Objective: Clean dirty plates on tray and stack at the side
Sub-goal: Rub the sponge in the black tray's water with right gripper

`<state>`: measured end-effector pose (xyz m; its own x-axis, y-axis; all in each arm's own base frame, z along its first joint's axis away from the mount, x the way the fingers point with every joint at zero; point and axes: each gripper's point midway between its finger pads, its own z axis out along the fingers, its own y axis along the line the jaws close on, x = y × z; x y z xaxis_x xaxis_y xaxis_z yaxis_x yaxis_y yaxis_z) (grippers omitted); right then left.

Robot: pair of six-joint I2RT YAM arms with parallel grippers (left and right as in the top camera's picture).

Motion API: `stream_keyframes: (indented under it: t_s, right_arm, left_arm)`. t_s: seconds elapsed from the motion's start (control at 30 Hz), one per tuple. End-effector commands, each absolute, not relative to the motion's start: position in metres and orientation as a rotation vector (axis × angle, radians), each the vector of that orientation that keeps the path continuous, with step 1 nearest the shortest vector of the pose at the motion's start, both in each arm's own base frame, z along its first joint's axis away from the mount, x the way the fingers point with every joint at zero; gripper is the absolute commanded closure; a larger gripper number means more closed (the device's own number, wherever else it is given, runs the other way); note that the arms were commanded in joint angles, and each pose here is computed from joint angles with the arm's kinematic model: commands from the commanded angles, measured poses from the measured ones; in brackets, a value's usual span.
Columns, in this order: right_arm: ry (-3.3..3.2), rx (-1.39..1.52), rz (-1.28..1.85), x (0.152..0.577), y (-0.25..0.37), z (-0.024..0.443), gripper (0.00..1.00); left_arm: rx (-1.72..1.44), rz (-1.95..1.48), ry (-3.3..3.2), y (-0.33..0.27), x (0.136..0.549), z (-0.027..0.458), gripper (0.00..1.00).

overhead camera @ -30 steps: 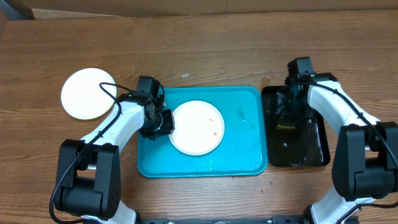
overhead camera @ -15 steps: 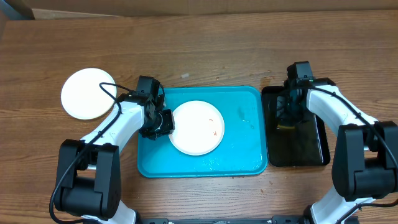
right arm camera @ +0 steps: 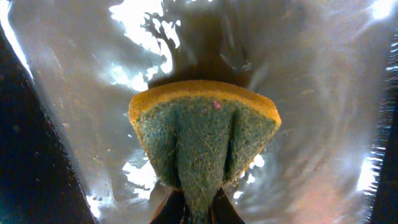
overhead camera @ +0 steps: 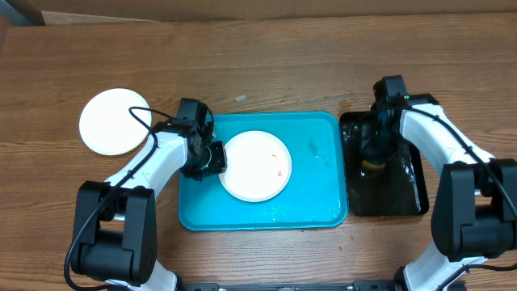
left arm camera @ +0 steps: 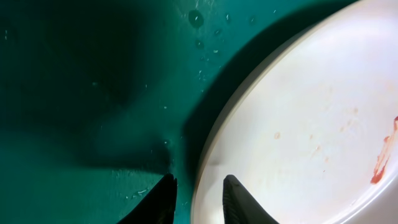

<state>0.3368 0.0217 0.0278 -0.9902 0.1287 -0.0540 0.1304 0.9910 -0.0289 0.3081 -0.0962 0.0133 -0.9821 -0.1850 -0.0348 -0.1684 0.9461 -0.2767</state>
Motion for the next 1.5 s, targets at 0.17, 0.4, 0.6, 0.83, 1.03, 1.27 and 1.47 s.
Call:
stream_keyframes:
  t_s: [0.17,0.4,0.6,0.83,1.03,1.27,1.47]
  right_arm:
    - [3.021,0.264,-0.131,0.357,0.015,0.062,0.96]
    - [3.051,0.193,0.016,0.354,0.036,0.059,0.96]
    - [3.047,0.228,0.048,0.355,0.040,0.058,0.96]
    - [3.074,0.150,0.003,0.349,0.038,0.059,0.96]
    - [3.086,0.122,-0.094,0.345,0.029,0.063,0.96]
    - [3.078,0.199,-0.189,0.343,0.020,0.066,0.96]
    - [3.035,0.152,-0.153,0.357,0.030,0.080,0.96]
  left_arm:
    - [-0.281,-0.436,3.028,-0.098,0.310,0.015,0.72]
    - [-0.281,-0.437,3.028,-0.098,0.310,0.015,0.74]
    - [-0.281,-0.436,3.027,-0.098,0.310,0.015,0.73]
    - [-0.281,-0.436,3.027,-0.098,0.310,0.015,0.88]
    - [-0.281,-0.436,3.028,-0.098,0.310,0.015,0.91]
    - [-0.287,-0.427,3.049,-0.096,0.304,0.013,0.81]
    - [-0.275,-0.425,3.052,-0.099,0.303,0.013,0.96]
